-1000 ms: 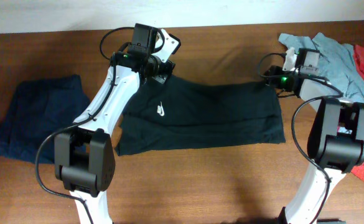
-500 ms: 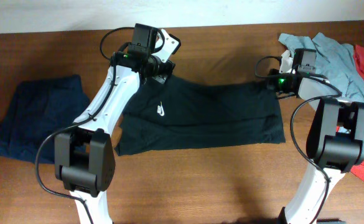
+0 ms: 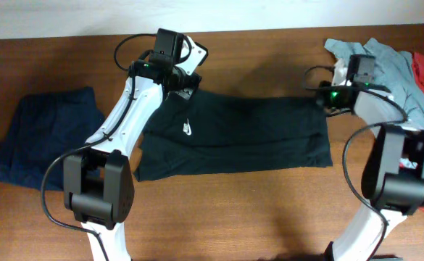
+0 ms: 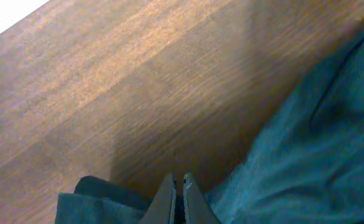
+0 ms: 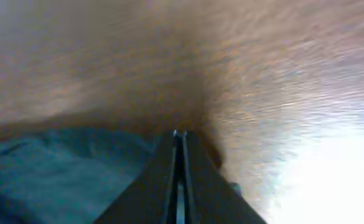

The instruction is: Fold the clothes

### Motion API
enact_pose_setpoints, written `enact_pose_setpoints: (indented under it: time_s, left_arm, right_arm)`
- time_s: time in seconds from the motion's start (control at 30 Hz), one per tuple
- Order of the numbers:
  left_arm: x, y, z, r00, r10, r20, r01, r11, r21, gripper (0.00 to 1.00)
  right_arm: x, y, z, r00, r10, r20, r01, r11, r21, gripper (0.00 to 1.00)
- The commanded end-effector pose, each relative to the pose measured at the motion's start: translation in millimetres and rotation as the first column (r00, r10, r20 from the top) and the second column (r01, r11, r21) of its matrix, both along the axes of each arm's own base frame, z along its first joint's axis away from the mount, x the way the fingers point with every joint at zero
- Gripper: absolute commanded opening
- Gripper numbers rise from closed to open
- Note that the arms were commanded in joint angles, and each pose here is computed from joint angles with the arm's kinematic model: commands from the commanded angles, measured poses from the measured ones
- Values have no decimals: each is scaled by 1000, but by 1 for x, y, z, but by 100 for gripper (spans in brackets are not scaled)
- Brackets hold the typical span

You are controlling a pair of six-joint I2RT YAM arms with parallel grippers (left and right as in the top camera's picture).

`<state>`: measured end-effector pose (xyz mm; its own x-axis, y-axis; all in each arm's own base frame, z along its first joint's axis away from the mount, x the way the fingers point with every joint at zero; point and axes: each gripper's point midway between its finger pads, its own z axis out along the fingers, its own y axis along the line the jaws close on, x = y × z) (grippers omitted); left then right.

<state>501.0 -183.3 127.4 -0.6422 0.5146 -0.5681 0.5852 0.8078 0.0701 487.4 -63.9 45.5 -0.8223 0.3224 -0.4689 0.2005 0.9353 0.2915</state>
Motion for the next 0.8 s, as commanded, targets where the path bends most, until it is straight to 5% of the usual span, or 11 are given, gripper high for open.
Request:
enact_pose_setpoints:
  time_s: [0.0, 0.77]
  left_arm:
    - [-2, 1, 13, 1000, -5, 16, 4, 1000, 7, 0]
    - [-79, 40, -26, 946, 57, -318, 6, 981, 194, 0]
  right_arm:
    - [0, -8, 40, 997, -23, 75, 24, 999, -23, 4]
    - [-97, 10, 42, 959, -61, -278, 72, 997, 28, 4]
